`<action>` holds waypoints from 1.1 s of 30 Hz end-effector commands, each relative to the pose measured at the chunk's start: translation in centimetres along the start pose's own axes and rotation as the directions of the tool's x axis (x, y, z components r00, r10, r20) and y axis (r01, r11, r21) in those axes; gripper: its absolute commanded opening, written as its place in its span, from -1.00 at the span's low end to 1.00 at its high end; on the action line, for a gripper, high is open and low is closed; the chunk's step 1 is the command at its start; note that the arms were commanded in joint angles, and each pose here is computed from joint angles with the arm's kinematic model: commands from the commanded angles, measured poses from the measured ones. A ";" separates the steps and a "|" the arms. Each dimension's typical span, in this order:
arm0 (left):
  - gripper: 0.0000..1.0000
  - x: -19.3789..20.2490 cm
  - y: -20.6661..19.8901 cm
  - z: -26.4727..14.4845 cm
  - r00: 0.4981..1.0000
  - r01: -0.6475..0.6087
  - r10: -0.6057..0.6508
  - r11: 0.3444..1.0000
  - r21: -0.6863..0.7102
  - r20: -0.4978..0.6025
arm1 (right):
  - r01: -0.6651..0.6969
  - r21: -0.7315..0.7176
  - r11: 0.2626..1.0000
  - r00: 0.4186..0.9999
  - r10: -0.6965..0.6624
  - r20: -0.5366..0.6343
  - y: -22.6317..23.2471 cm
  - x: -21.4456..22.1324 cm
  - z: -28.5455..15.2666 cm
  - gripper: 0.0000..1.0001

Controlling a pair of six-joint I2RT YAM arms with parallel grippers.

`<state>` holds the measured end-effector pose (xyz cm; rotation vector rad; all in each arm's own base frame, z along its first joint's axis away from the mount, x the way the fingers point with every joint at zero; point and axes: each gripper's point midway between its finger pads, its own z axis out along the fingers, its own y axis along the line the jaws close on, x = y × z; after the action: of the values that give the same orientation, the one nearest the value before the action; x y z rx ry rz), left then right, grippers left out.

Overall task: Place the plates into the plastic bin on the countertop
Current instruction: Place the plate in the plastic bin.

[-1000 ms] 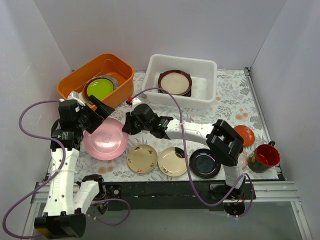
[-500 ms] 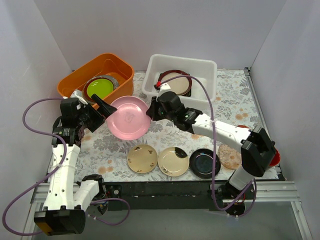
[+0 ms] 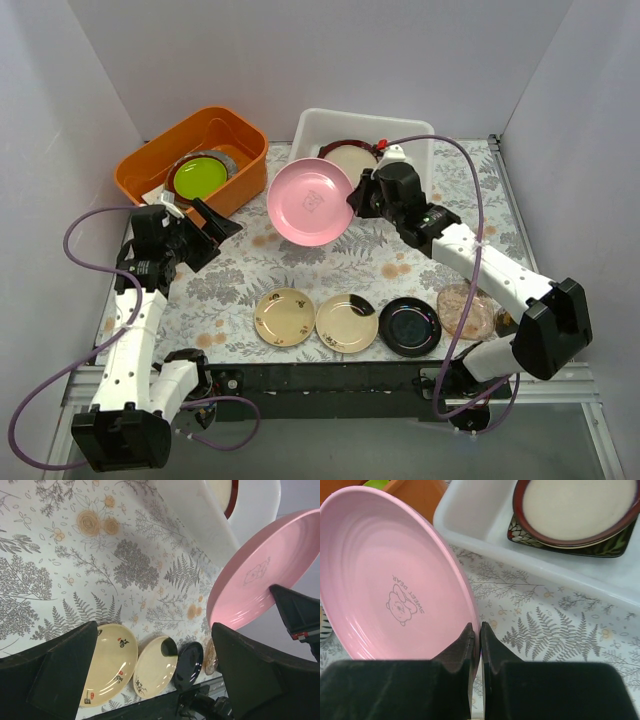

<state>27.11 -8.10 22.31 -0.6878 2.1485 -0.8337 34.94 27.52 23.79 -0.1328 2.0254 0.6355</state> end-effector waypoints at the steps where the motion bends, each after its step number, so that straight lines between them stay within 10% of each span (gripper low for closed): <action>1: 0.96 1.1 -1.5 -0.3 1.000 0.006 -0.003 0.993 0.118 -0.030 | -0.006 0.011 1.000 0.996 0.005 0.093 -1.3 -4.0 -0.9 -0.97; 33: 0.96 13.6 -6.2 4.6 0.902 -0.406 0.404 0.914 0.021 -0.156 | -0.091 0.121 0.988 0.992 0.079 0.098 -13.5 -13.6 6.2 -0.97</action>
<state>23.08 -23.21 17.62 -0.1605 2.3756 -0.7807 49.86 16.35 24.58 0.0915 2.0496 0.5232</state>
